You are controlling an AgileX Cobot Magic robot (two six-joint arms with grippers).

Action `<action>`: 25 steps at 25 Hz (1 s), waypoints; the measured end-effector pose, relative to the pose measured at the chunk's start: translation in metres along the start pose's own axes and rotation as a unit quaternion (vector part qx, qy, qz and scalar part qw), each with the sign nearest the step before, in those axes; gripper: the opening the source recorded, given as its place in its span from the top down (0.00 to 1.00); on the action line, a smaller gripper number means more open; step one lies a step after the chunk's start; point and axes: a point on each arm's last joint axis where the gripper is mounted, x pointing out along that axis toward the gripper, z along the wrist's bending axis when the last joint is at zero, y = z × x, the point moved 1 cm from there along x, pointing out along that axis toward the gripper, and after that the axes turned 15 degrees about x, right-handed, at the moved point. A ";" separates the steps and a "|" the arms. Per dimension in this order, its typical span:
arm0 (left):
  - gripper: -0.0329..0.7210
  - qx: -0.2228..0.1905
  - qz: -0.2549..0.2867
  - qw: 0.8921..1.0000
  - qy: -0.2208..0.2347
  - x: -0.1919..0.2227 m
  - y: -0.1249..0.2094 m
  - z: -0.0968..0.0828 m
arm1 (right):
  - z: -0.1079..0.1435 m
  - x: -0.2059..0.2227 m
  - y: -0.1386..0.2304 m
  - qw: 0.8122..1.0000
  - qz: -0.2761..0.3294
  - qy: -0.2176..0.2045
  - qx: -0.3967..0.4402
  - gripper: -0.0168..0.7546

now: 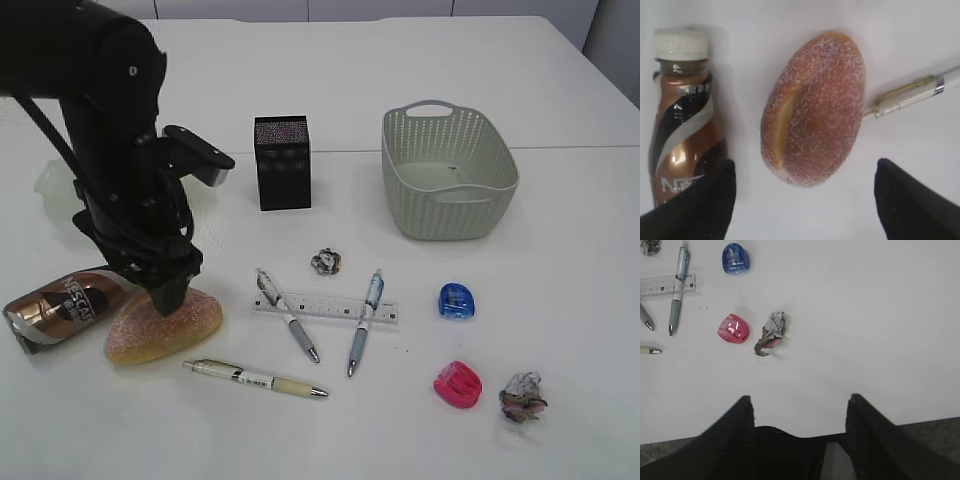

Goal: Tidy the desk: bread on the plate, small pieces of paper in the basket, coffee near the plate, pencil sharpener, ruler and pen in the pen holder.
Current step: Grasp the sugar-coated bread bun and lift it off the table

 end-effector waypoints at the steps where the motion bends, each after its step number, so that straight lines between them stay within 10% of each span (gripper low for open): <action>1: 0.12 0.001 0.002 1.000 0.000 0.004 -0.001 0.000 | 0.000 0.000 0.000 1.000 0.001 0.000 0.000 0.42; 25: 0.14 0.025 0.037 0.999 -0.003 0.067 -0.015 0.002 | -0.001 0.000 0.001 1.000 0.007 0.003 0.000 0.42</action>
